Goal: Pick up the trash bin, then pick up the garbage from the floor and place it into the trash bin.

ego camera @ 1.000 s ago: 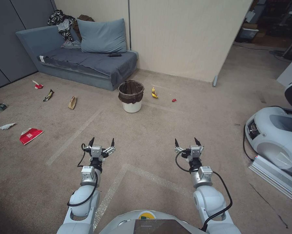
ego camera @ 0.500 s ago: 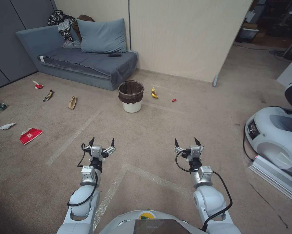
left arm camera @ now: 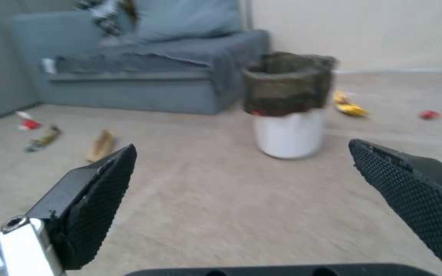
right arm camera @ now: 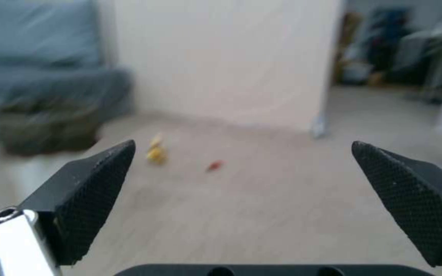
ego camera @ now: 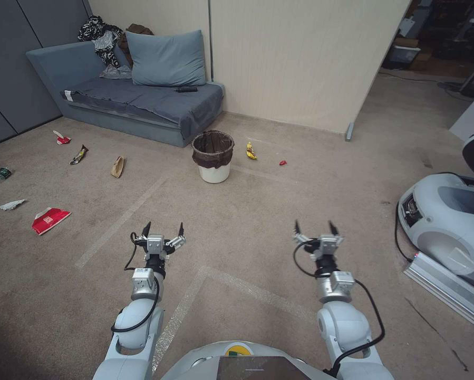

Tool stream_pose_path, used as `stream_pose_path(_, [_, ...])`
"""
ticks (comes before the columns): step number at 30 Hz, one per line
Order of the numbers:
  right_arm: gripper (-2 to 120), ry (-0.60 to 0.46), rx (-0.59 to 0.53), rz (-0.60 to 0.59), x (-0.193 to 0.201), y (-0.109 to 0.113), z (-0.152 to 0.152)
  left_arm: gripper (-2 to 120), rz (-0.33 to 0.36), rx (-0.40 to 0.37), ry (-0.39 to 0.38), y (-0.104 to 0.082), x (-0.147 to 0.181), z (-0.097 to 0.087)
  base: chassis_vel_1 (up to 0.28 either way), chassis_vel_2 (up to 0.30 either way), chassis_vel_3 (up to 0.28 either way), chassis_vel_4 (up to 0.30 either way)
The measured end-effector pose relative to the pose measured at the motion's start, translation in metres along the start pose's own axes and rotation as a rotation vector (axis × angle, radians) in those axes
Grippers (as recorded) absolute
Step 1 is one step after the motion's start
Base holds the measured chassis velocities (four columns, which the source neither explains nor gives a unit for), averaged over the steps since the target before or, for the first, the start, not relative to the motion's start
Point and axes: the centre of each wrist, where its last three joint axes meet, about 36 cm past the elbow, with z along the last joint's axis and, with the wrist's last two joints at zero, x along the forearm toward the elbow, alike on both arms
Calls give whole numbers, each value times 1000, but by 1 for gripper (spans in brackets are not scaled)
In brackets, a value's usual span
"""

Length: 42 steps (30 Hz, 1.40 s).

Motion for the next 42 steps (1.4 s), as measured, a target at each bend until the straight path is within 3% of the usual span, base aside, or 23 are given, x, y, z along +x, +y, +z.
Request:
stream_pose_path(2, [100, -101, -15, 124, -1, -10, -2, 100, -80, -12, -32, -6, -11, 4, 0, 0, 0, 0])
stream_pose_path(11, [100, -146, -35, 157, -2, -16, -8, 100, -159, -11, -81, -9, -23, 6, 0, 0, 0, 0])
stream_pose_path(42, [100, -80, -28, 85, -9, -21, -12, 100, -117, 12, -109, -6, -13, -1, 0, 0, 0, 0])
